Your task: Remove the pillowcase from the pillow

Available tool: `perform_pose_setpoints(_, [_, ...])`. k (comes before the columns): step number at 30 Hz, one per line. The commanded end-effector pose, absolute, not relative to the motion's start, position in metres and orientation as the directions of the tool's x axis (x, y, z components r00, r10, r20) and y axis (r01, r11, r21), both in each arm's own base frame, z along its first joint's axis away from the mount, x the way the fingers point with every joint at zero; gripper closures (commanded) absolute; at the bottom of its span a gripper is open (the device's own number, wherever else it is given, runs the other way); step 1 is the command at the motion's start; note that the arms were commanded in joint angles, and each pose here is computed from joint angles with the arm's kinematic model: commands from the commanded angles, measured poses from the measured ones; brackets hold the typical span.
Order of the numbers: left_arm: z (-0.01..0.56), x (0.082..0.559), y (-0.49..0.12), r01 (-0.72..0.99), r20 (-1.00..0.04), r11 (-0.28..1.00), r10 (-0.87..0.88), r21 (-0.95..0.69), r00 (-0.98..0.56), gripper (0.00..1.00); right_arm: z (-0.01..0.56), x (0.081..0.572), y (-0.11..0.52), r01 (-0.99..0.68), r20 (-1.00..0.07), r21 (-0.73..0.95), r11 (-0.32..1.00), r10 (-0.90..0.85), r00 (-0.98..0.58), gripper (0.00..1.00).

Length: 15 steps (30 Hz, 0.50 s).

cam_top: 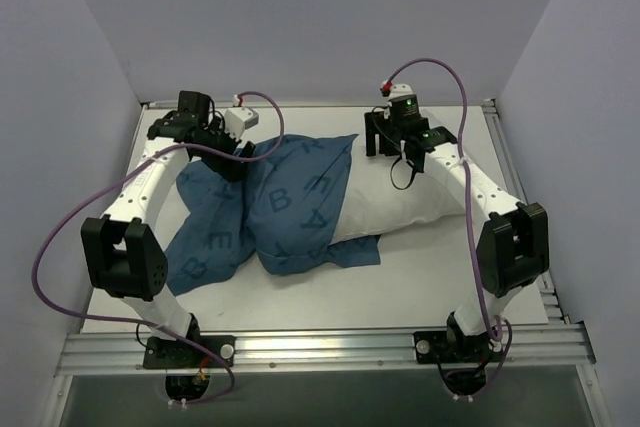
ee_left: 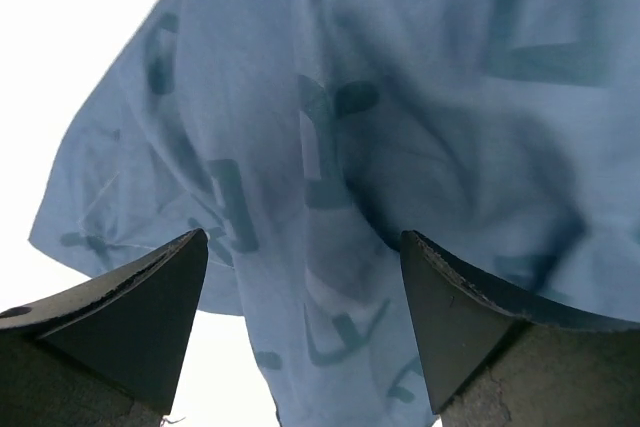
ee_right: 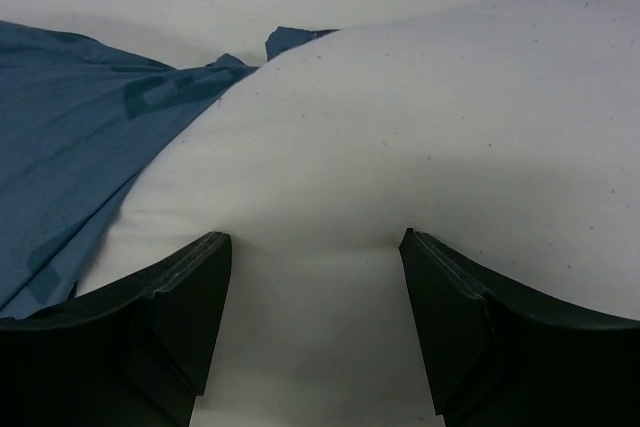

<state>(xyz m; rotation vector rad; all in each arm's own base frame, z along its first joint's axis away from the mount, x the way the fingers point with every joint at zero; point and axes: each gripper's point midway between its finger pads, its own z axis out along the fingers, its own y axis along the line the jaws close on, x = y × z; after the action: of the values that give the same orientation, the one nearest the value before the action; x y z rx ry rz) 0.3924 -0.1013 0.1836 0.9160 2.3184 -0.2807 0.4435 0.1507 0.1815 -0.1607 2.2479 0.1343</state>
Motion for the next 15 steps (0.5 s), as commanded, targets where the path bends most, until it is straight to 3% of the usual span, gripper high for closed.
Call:
perform_pose_setpoints(1, [0.177,0.395,-0.110,0.720,-0.623,0.693,0.576,0.029,-0.530,0.14,0.169,0.442,0.140,-0.084,-0.776,0.056,0.995,-0.009,-0.630,0.30])
perform_pose_setpoints(3, [0.170,0.394,-0.110,0.709,-0.618,0.703,0.579,0.049,-0.532,0.40,0.143,0.436,0.132,-0.054,-0.744,0.028,0.998,-0.015,-0.668,0.31])
perform_pose_setpoints(4, [0.163,0.396,-0.108,0.698,-0.617,0.714,0.575,0.058,-0.537,0.58,0.133,0.435,0.128,-0.037,-0.731,0.026,0.999,-0.007,-0.683,0.34])
perform_pose_setpoints(5, [0.159,0.398,-0.104,0.685,-0.610,0.725,0.571,0.062,-0.549,0.84,0.125,0.434,0.124,-0.025,-0.720,0.025,0.999,0.001,-0.694,0.36])
perform_pose_setpoints(6, [0.158,0.399,-0.099,0.672,-0.604,0.737,0.570,0.075,-0.557,0.98,0.117,0.432,0.116,-0.006,-0.707,0.026,1.000,0.014,-0.708,0.38])
perform_pose_setpoints(10, [0.169,0.414,-0.051,0.539,-0.627,0.836,0.472,0.098,-0.619,0.98,0.073,0.412,0.092,0.055,-0.628,0.001,0.999,0.043,-0.777,0.46])
perform_pose_setpoints(15, [0.236,0.437,0.048,0.251,-0.736,0.941,0.334,0.226,-0.589,0.98,0.017,0.387,0.069,0.119,-0.528,0.015,0.993,0.109,-0.842,0.62])
